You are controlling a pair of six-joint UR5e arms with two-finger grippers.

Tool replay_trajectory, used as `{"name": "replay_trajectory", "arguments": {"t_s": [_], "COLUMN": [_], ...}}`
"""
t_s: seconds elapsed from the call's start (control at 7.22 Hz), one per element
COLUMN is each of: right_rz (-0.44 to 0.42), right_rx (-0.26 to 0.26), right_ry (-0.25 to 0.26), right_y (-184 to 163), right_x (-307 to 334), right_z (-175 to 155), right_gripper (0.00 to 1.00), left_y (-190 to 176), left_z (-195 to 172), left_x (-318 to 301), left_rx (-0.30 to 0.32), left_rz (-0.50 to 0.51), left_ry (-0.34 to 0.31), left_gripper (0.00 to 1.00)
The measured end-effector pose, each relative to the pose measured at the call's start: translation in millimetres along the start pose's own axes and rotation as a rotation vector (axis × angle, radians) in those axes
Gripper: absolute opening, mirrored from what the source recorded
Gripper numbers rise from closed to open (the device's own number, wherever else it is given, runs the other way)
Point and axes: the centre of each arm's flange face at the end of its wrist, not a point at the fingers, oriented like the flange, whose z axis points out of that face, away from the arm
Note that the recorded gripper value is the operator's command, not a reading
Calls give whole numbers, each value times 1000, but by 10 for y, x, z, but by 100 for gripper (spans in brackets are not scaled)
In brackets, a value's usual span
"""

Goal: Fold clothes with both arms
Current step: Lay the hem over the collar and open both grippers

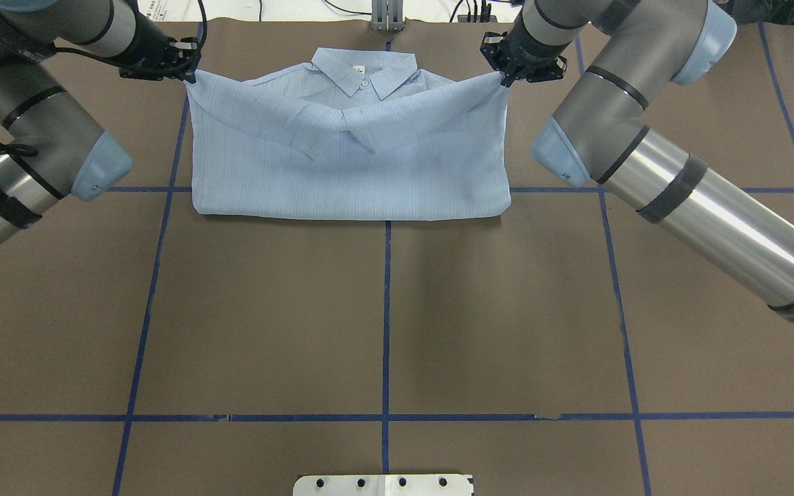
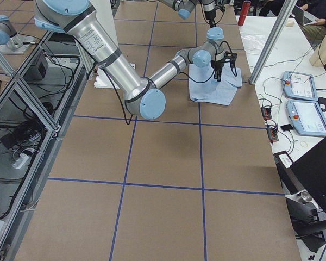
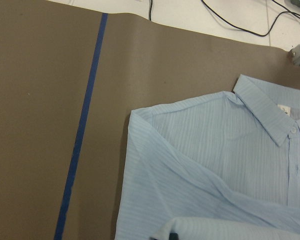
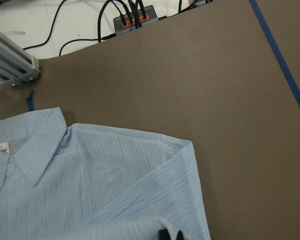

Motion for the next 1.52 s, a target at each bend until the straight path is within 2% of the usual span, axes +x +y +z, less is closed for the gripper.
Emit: {"name": "replay_trajectory", "arguments": {"t_s": [0.42, 0.69, 0.97, 1.11, 1.25, 1.52], "right_rz": [13, 9, 6, 3, -4, -51], "right_rx": [-6, -12, -17, -17, -14, 21], "right_ry": [46, 61, 68, 65, 54, 32], "right_y": [-343, -416, -405, -397, -371, -233], "right_x": [-27, 95, 122, 103, 67, 19], "right_z": [389, 685, 781, 777, 769, 857], "right_gripper": [0, 0, 0, 39, 99, 100], "left_y": [-305, -362, -390, -396, -396, -386], "left_z": [455, 662, 824, 839, 837, 820], "left_x": [118, 22, -72, -58, -28, 30], "left_rx": [16, 20, 22, 23, 24, 25], "left_rz": [-73, -91, -100, -99, -97, -106], "left_ry": [30, 34, 35, 39, 44, 52], "left_gripper": [0, 0, 0, 78, 99, 99]}}
